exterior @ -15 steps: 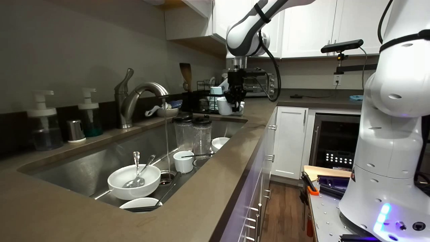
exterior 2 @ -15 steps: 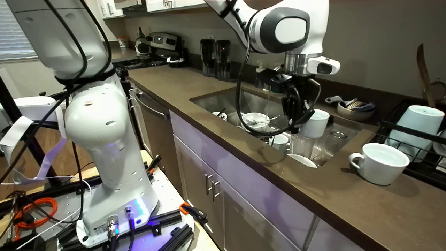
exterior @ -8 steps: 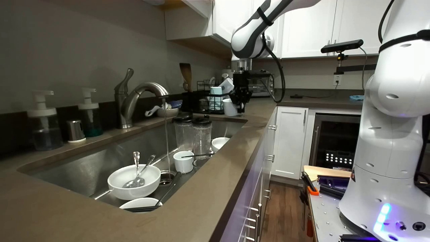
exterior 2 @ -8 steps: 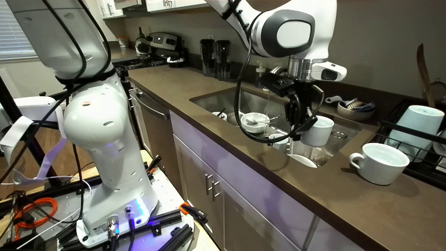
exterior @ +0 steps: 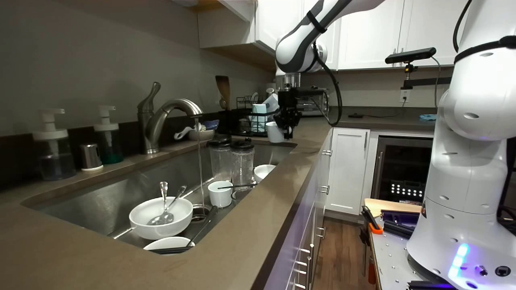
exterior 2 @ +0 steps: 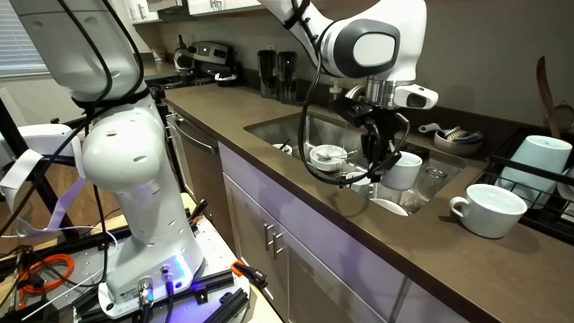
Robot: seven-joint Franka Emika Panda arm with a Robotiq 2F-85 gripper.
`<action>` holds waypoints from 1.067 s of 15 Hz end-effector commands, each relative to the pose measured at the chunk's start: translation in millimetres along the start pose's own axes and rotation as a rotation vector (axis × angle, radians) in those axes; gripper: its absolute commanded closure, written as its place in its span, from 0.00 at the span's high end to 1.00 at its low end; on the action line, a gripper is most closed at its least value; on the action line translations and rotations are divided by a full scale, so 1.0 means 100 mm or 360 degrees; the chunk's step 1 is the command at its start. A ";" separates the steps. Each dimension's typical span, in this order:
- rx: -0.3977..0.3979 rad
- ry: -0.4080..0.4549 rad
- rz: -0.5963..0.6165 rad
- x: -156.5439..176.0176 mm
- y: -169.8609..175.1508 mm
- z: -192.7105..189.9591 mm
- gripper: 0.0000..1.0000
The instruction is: Pick up the mug on the left, place it under the running faucet then place it on the right side of the countertop
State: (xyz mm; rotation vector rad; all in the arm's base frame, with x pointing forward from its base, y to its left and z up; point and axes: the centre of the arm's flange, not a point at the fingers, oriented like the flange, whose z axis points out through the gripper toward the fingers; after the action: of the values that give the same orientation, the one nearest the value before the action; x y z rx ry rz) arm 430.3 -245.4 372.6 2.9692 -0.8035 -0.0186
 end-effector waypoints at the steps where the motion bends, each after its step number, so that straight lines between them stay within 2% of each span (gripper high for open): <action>1: -0.0022 0.0020 0.0057 -0.03 -0.33 0.01 0.04; 5: -0.0022 0.0014 0.0144 -0.01 -0.41 0.01 0.04; 16: 0.0033 0.0030 0.0361 0.22 0.32 -0.10 0.04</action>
State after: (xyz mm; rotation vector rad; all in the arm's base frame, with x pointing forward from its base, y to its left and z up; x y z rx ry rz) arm 424.8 -266.4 372.0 2.8719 -1.1014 -0.0098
